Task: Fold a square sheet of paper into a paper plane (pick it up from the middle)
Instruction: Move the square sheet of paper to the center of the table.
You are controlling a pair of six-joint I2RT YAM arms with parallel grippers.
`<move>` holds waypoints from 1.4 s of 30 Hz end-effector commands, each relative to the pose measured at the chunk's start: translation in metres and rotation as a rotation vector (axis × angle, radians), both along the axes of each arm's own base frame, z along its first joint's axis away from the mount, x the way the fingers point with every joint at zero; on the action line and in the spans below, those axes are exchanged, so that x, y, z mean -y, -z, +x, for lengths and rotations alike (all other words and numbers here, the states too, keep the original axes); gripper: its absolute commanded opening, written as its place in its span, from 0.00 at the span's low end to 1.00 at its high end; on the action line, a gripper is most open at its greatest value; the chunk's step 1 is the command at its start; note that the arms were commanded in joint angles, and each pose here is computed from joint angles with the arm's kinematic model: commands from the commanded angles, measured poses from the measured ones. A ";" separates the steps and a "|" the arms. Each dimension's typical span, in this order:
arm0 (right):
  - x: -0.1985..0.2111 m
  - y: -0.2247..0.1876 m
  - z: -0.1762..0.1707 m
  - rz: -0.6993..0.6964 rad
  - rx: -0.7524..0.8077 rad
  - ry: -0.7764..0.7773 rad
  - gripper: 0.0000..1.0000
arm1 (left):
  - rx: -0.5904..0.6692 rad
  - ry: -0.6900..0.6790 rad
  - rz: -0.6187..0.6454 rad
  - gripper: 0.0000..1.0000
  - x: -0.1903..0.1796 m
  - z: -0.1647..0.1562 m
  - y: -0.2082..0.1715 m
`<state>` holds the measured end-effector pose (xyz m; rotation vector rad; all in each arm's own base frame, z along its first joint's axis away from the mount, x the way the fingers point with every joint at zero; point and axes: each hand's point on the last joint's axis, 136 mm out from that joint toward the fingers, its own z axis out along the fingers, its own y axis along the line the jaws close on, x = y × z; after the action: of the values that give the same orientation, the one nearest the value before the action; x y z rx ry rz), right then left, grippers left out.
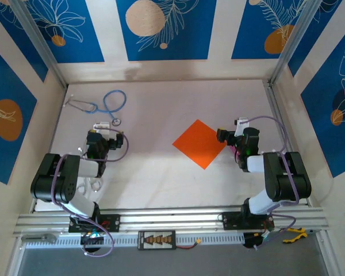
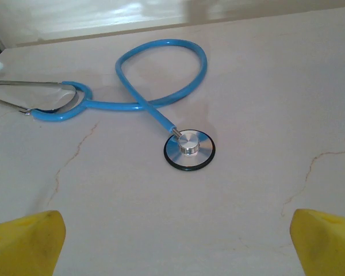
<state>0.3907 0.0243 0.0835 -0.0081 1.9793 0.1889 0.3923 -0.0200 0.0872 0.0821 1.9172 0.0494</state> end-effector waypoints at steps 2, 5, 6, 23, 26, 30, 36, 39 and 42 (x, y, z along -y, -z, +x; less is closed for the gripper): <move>-0.004 -0.010 0.006 0.004 0.025 -0.024 0.99 | 0.013 0.016 0.001 1.00 0.000 0.004 -0.004; -0.004 -0.010 0.006 0.005 0.025 -0.024 0.99 | 0.014 0.016 0.001 1.00 0.000 0.004 -0.004; -0.004 -0.010 0.005 0.005 0.023 -0.024 0.99 | 0.014 0.016 0.001 1.00 0.000 0.004 -0.004; -0.004 -0.010 0.006 0.006 0.024 -0.025 0.99 | 0.014 0.017 0.002 1.00 0.000 0.004 -0.005; -0.004 -0.010 0.006 0.008 0.023 -0.025 0.99 | 0.014 0.017 0.001 1.00 0.000 0.004 -0.005; -0.004 -0.010 0.006 0.007 0.025 -0.026 0.99 | 0.016 0.018 0.002 1.00 0.000 0.003 -0.005; -0.018 -0.019 -0.003 -0.013 0.070 -0.095 0.99 | 0.100 0.012 -0.008 1.00 -0.002 -0.011 -0.018; -0.017 -0.027 -0.005 -0.013 0.073 -0.087 0.99 | 0.125 -0.015 -0.011 1.00 -0.006 -0.017 -0.031; -0.017 -0.036 -0.006 0.010 0.011 -0.080 0.99 | 0.076 -0.075 -0.036 1.00 -0.015 -0.021 -0.041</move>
<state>0.3849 0.0373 0.1058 -0.0770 1.9450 0.2286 0.3706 -0.0177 0.1053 0.0706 1.8631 0.0460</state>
